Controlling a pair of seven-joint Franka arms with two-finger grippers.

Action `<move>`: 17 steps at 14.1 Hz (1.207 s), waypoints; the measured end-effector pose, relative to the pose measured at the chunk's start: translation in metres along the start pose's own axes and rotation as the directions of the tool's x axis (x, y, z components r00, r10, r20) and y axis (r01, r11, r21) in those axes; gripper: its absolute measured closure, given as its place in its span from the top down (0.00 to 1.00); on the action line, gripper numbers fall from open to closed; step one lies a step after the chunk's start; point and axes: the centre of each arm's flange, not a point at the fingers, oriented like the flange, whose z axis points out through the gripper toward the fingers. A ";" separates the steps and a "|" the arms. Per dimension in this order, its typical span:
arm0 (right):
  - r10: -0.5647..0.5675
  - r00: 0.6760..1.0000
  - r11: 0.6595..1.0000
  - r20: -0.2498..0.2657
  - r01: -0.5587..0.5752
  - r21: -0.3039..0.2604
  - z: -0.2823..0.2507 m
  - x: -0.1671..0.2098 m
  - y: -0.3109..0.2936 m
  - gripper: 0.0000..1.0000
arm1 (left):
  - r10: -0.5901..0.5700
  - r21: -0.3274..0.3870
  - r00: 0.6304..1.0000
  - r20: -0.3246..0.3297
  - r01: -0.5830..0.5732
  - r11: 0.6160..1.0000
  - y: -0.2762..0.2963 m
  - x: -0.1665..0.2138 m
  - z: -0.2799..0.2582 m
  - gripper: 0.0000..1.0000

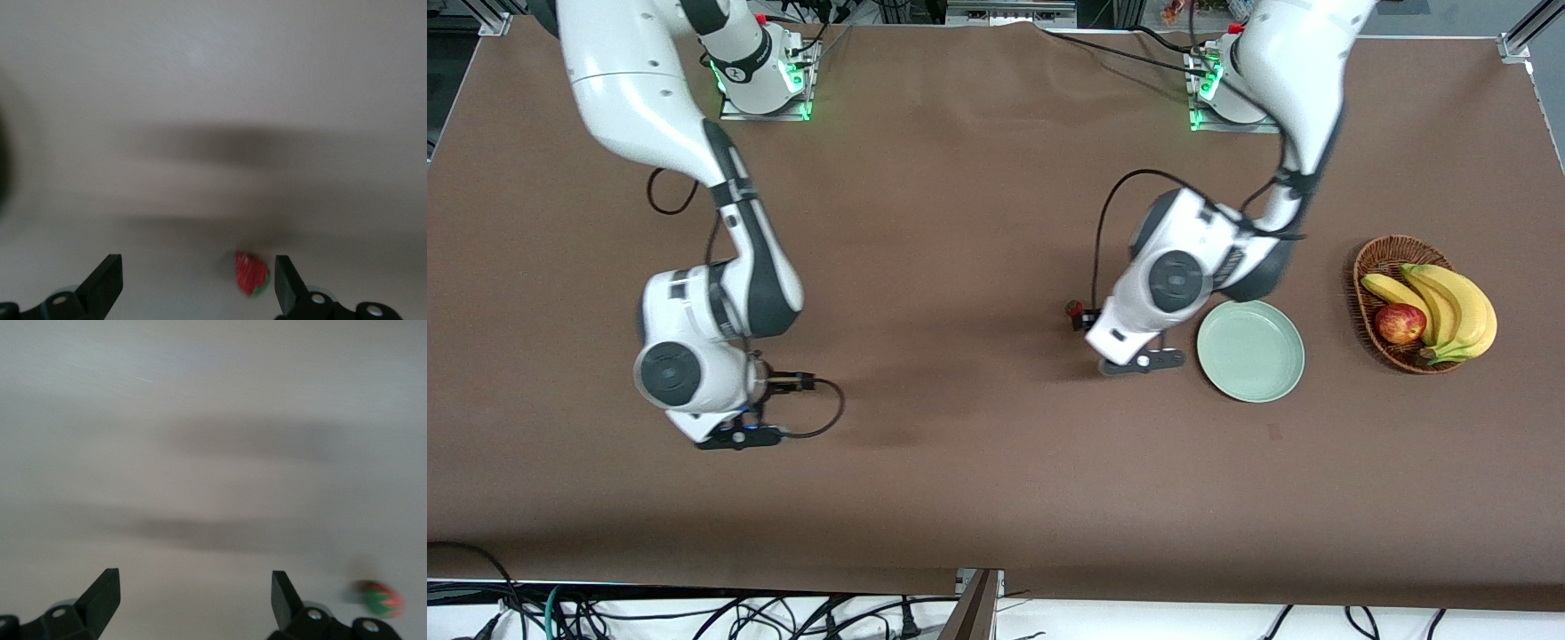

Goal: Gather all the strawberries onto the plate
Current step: 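Grasp the strawberry with the left gripper while the right gripper reaches another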

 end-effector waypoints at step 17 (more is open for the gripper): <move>-0.116 0.988 0.993 0.106 0.117 0.003 0.085 -0.044 0.138 1.00 | -0.047 -0.069 0.999 0.013 0.047 0.997 0.031 -0.043 0.058 0.81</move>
